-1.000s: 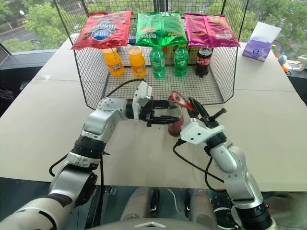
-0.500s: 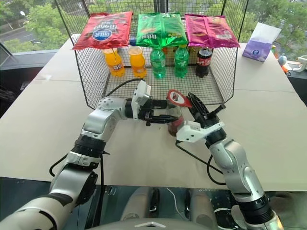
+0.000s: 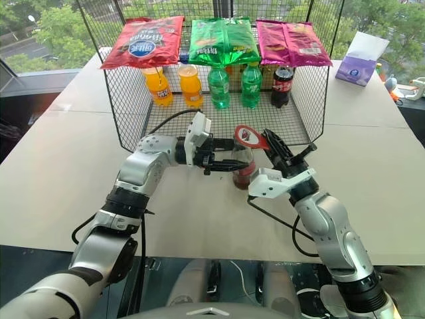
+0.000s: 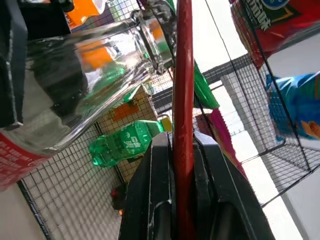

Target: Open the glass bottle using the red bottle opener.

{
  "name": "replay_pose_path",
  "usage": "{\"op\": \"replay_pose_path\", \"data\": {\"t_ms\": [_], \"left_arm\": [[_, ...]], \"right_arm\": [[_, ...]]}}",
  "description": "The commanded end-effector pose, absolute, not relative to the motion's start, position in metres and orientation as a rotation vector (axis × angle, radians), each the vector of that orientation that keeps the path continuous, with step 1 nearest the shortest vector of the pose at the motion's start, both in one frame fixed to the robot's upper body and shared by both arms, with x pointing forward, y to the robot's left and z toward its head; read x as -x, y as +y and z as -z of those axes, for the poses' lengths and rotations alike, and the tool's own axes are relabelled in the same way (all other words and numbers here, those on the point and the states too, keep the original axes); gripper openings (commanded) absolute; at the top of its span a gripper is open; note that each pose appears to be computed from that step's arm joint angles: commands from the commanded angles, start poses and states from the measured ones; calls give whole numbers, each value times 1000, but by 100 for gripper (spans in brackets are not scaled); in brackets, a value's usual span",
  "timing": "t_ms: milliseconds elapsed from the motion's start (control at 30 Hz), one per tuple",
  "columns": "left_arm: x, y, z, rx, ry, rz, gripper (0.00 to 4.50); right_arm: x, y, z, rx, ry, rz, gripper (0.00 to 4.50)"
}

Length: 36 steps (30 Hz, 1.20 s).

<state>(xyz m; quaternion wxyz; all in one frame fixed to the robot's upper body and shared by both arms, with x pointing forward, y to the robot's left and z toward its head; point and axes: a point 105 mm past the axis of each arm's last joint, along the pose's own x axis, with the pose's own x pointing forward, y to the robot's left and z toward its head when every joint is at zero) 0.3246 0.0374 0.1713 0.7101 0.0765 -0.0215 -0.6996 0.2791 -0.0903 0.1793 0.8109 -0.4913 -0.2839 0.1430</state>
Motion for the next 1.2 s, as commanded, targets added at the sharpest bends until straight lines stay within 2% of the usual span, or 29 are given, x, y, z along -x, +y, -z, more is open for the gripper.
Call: {"op": "replay_pose_path", "data": {"t_ms": [33, 233, 567, 733, 900, 1200], "left_arm": [[-322, 28, -184, -194, -103, 1584, 221], [-323, 30, -185, -202, -97, 1583, 221], [-324, 30, -186, -211, -90, 1590, 221], [-325, 28, -185, -207, -89, 1592, 221], [-325, 25, -182, -202, -90, 1599, 221], [-325, 25, -179, -199, -99, 1599, 221]], "right_arm": [[-277, -70, -142, 966, -492, -420, 0], [-280, -52, -124, 999, -514, -391, 0], [-286, -66, -124, 1129, -523, -330, 0], [-285, -86, -147, 1246, -540, -380, 0], [-284, -98, -183, 1376, -595, -433, 0], [-287, -92, -219, 1435, -674, -479, 0]]}}
